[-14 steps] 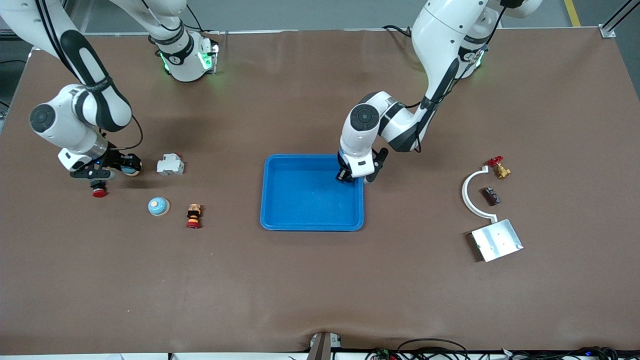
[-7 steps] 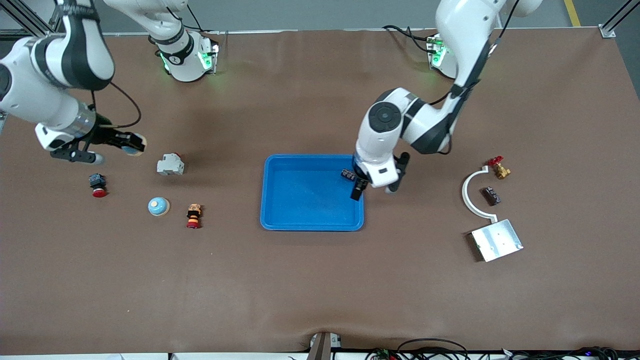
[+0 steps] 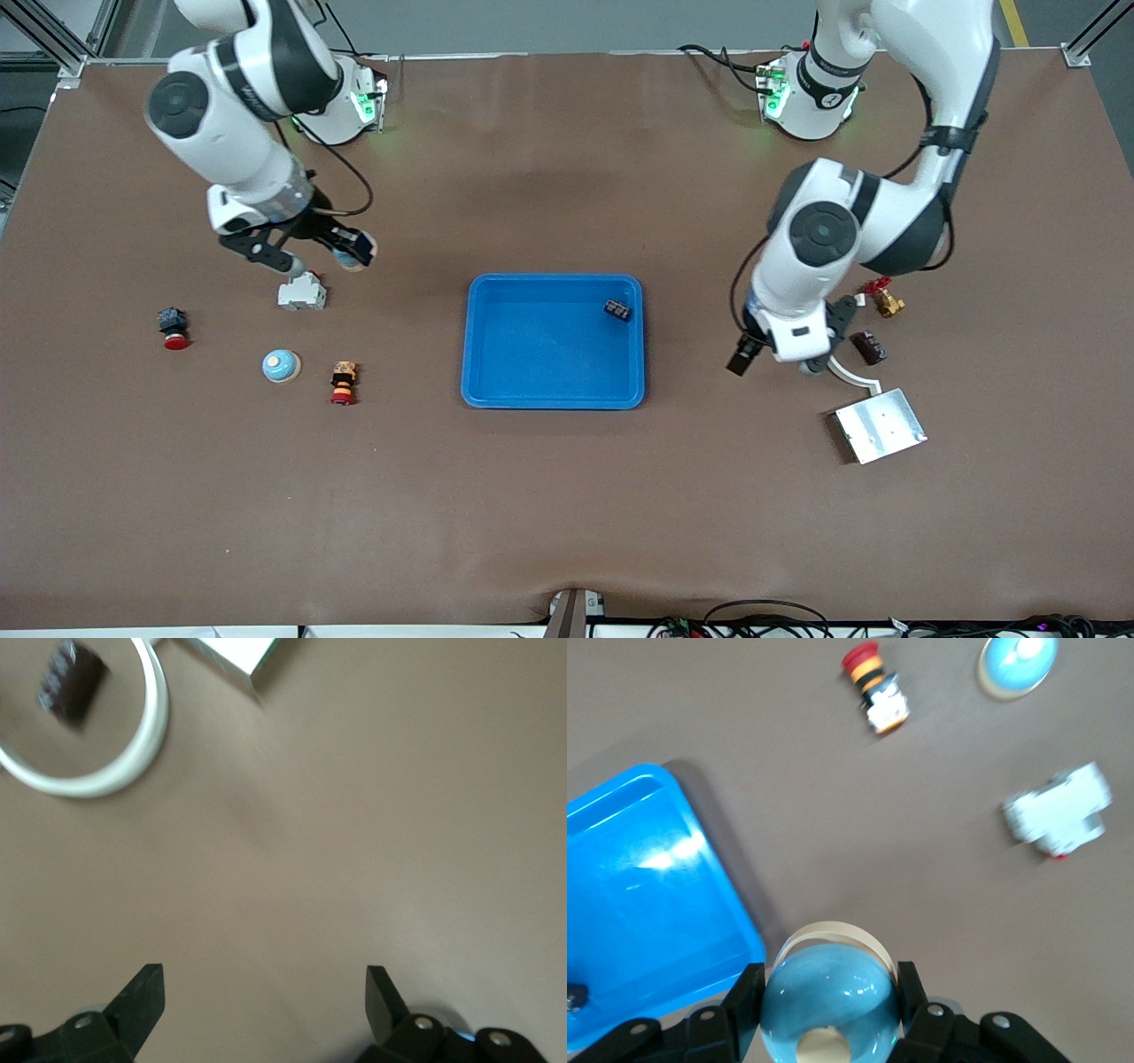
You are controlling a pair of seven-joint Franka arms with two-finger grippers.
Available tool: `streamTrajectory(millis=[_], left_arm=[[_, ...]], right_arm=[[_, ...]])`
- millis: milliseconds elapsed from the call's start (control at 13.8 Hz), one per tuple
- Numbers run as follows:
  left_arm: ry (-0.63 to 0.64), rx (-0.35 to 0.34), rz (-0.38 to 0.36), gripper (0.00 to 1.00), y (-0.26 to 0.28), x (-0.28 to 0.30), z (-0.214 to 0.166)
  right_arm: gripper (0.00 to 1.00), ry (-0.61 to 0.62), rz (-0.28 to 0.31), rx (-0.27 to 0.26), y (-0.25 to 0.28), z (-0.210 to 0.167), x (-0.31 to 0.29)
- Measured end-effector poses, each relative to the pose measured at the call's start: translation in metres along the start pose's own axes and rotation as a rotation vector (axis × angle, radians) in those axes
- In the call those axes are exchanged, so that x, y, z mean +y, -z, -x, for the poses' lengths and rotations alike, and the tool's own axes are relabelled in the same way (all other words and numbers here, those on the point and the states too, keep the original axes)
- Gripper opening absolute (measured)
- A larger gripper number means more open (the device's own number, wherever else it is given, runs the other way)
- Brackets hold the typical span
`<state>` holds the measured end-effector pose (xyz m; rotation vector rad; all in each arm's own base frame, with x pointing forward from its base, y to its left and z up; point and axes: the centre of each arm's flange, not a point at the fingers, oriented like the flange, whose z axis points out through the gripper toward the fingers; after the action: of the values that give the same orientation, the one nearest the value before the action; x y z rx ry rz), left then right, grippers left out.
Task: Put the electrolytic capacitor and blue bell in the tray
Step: 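Carry the bell to the tray while the left gripper reaches a capacitor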
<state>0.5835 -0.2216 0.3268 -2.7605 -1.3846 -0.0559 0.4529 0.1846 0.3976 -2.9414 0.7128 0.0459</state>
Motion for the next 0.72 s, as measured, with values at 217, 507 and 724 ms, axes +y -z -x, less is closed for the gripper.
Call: streamTrajectory(millis=[217, 507, 724], left_arm=[[-0.073, -0.017, -0.063, 1.0, -0.032, -0.037, -0.064], [-0.16, 0.034, -0.129, 1.0, -0.075, -0.072, -0.11], [-0.219, 0.056, -0.12, 1.0, -0.102, -0.09, -0.128]], right_arm=[[0.65, -0.059, 0.018, -0.013, -0.033, 0.026, -0.033], [0.65, -0.144, 0.05, -0.032, -0.07, 0.038, -0.082], [0.65, -0.2, 0.052, -0.03, -0.098, 0.035, -0.118]])
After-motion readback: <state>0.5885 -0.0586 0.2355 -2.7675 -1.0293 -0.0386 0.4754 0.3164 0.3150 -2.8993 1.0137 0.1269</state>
